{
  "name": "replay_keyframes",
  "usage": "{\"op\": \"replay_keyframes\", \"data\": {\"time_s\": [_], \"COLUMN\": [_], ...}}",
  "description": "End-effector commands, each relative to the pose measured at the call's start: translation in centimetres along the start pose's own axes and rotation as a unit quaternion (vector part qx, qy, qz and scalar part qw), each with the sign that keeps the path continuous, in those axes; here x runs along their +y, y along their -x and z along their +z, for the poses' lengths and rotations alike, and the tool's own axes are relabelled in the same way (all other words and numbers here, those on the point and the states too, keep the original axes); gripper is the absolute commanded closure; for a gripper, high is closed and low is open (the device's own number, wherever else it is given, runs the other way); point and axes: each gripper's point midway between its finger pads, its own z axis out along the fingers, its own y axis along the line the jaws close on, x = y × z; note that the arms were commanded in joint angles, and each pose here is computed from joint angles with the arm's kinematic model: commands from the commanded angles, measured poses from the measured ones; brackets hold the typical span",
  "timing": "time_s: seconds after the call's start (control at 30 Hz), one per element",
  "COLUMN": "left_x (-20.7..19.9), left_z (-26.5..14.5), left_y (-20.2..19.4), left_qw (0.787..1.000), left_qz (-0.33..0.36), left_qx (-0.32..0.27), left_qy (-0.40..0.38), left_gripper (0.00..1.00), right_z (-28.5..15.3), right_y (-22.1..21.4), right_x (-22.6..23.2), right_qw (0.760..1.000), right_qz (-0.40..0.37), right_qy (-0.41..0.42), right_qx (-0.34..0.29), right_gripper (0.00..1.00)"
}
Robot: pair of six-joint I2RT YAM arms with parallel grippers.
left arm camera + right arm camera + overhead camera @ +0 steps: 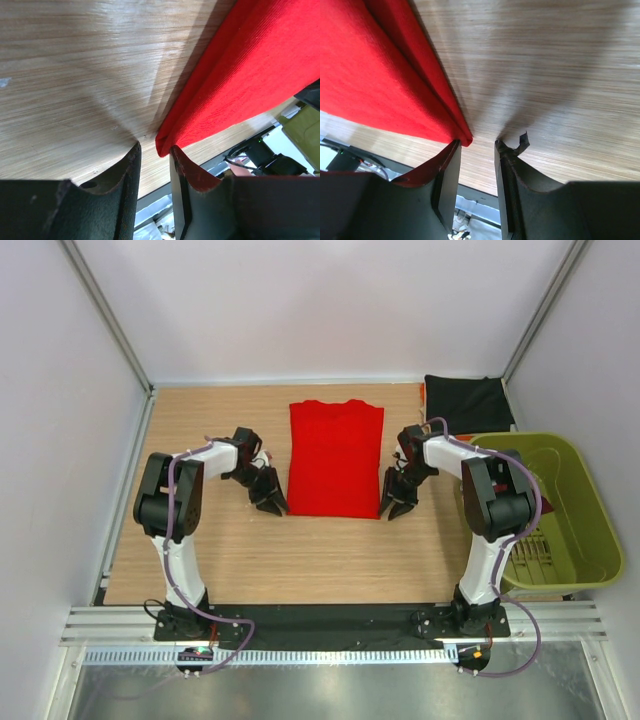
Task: Fold and stack the t-shirts
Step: Fold the tshirt
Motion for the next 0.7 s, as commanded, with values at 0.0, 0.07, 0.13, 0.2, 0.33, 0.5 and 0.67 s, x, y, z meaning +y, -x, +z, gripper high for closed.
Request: {"op": "replay_keyframes", "data": {"time_s": [0.0,0.07,0.13,0.2,0.33,0.5,0.67], "left_x": [0.5,0.3,0.2,0.3,0.4,0.2,0.2], "left_z": [0.8,0.8,0.9,1.1,1.7,1.7,1.4], "left_y": [0.4,0.2,0.4,0.4,0.3,0.3,0.0], "left_qw": [1.0,1.0,1.0,1.0,1.0,1.0,1.0], "left_qz": [0.009,0.004,0.003,0.001,-0.007,-0.012,-0.013], "left_qx": [-0.005,-0.001,-0.002,0.0,0.009,0.007,0.005], "left_qy": [0.008,0.002,0.0,-0.002,-0.005,-0.009,-0.008], "left_gripper": [0.68,0.68,0.68,0.68,0.72,0.97,1.0], "right_z": [0.0,-0.1,-0.1,-0.1,0.3,0.7,0.8], "right_y": [0.4,0.4,0.4,0.6,0.4,0.0,0.0], "right_x": [0.5,0.8,1.1,1.5,1.1,0.4,0.1], "right_qw": [1.0,1.0,0.999,0.999,0.999,1.0,1.0], "right_qz": [-0.006,-0.006,-0.007,-0.01,-0.006,-0.008,-0.006], "right_qy": [0.015,0.023,0.034,0.042,0.038,0.025,0.021], "right_qx": [-0.019,-0.021,-0.023,-0.025,-0.019,-0.015,-0.017], "right_gripper": [0.6,0.6,0.6,0.6,0.59,0.62,0.98]}}
